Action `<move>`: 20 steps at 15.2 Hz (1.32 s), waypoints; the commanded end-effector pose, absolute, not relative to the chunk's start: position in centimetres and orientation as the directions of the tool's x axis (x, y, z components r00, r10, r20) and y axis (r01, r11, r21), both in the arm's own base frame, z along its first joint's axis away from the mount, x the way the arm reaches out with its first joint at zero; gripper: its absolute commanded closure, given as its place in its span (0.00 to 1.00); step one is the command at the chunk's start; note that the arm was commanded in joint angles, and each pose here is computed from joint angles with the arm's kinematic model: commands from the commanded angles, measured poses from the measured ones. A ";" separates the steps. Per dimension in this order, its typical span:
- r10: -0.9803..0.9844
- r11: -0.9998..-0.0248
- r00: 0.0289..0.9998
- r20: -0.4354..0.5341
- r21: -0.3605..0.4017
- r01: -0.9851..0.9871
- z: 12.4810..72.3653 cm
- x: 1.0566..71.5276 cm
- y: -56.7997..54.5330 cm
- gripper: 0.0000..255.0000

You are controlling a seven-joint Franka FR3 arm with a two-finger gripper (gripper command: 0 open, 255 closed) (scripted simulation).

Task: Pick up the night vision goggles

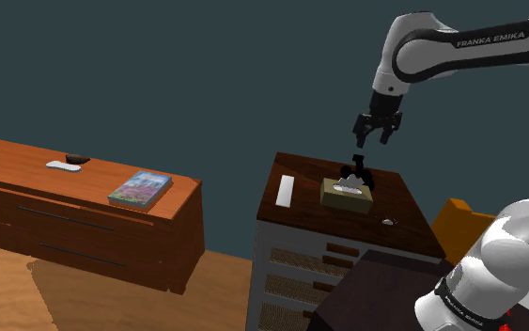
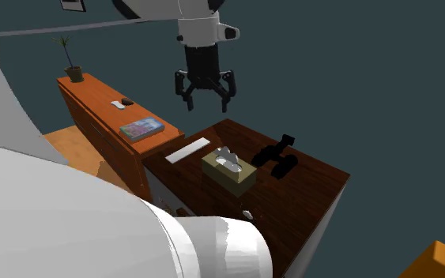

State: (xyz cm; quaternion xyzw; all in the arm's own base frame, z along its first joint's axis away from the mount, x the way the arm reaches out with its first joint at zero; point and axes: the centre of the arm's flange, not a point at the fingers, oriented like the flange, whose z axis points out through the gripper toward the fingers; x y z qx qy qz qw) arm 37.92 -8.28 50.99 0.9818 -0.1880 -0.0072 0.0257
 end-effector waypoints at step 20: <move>-0.720 -0.692 0.691 0.071 0.016 -0.722 35.7 46.2 -29.2 0.00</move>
